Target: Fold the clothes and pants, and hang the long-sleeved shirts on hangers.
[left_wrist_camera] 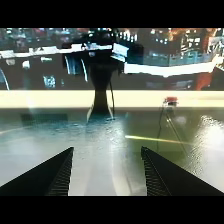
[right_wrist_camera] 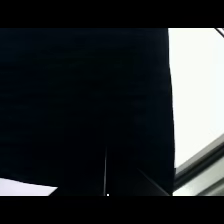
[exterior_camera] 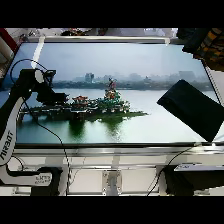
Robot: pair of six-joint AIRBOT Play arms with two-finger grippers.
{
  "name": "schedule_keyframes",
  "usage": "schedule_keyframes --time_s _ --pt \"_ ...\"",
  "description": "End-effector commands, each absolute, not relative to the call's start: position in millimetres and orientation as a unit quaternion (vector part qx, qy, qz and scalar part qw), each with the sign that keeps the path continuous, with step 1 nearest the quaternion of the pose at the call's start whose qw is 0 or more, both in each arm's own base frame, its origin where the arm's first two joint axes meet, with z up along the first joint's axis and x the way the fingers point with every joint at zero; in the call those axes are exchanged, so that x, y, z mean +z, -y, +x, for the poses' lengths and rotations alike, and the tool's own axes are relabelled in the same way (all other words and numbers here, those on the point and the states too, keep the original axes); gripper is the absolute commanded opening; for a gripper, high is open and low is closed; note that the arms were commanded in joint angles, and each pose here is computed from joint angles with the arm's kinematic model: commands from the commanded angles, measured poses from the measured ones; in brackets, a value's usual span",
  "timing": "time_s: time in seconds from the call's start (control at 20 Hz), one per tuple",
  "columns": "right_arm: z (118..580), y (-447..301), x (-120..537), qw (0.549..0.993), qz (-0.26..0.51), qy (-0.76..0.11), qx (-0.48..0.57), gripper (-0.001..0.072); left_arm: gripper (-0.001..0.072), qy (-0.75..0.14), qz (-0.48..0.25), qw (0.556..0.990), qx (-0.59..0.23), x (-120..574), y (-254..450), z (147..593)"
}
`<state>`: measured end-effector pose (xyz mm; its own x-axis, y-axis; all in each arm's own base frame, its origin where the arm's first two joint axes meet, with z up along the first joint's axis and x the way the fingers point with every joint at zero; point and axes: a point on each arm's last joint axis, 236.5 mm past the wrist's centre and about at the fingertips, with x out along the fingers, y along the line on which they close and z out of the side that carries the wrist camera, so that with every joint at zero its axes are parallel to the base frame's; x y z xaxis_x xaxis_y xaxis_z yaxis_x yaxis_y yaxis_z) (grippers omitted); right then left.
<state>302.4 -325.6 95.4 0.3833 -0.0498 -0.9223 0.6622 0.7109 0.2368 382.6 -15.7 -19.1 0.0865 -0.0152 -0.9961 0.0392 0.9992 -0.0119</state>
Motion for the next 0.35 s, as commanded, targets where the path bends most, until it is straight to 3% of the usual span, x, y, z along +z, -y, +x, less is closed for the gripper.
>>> schedule_keyframes --time_s 0.0,0.3 --pt "368.3 230.1 119.7 0.814 0.241 -0.514 -0.123 0.0018 0.0498 -0.675 0.009 0.737 -0.018 -18.9 15.7 382.6" --pt "431.2 59.7 111.9 0.823 0.045 -0.567 -0.006 0.0018 0.0498 -0.675 0.009 0.737 -0.018 -18.9 15.7 382.6"
